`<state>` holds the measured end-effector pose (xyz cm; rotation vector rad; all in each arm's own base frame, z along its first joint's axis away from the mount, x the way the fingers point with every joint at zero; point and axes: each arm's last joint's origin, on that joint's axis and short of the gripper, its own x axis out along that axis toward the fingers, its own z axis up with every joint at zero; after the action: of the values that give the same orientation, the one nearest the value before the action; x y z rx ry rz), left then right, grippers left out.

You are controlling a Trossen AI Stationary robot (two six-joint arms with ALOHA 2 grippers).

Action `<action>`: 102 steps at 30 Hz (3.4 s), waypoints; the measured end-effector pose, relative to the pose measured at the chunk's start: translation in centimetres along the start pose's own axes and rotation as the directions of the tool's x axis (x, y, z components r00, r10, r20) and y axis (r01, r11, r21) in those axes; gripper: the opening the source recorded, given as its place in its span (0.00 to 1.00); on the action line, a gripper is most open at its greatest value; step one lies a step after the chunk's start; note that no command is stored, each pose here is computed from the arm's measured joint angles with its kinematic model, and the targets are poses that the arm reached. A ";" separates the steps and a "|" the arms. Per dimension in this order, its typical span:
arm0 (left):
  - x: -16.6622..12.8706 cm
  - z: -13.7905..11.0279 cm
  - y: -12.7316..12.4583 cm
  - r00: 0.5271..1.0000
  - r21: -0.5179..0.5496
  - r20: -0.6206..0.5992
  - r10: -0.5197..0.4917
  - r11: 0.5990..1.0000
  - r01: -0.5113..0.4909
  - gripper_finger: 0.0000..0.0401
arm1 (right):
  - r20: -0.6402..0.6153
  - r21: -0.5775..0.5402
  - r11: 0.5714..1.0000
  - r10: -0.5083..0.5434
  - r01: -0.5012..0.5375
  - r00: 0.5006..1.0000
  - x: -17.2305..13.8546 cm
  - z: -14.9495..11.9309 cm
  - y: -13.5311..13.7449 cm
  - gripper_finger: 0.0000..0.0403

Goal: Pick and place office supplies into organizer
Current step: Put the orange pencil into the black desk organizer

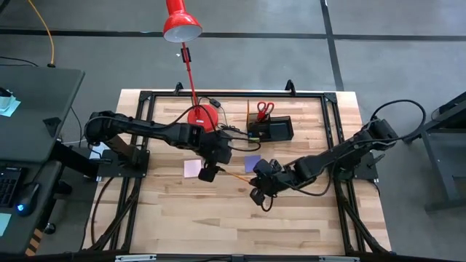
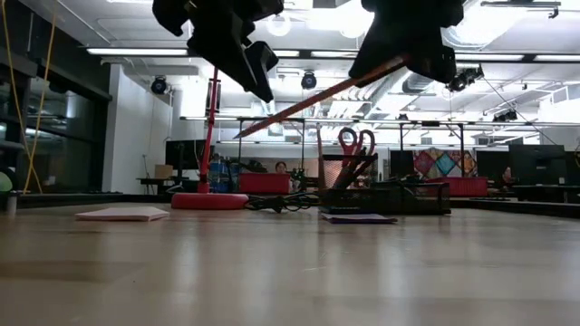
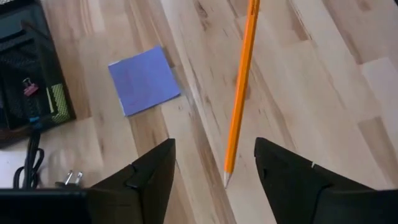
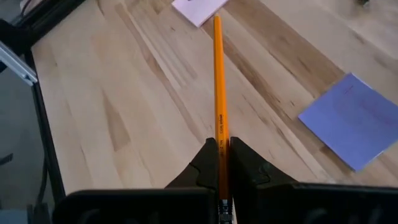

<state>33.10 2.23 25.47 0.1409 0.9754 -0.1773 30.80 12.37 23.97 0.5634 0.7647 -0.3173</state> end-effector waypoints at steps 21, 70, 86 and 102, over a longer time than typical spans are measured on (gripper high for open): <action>0.6 -0.7 -0.3 0.996 0.042 -0.060 -0.060 0.997 0.062 0.47 | 0.092 -0.006 0.998 0.059 -0.059 0.994 -0.3 1.1 0.5 0.00; -3.2 -4.4 5.3 0.981 -0.250 0.178 -0.074 0.961 0.118 0.01 | 0.466 0.282 0.949 -0.264 0.141 0.844 -10.2 0.6 -2.3 0.49; -4.0 -4.8 4.6 0.798 -0.490 0.577 0.172 0.855 0.170 0.01 | 0.727 0.332 0.911 -0.412 0.244 0.550 -7.4 4.8 -0.9 0.49; -4.4 -3.6 4.1 0.731 -0.454 0.649 0.212 0.879 0.148 0.01 | 0.789 0.152 0.969 -0.239 0.197 0.566 -7.3 10.7 -1.9 0.44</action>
<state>28.60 7.31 27.31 -0.3585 0.2373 0.0591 30.97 5.07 34.85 0.3007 -0.0825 -0.7669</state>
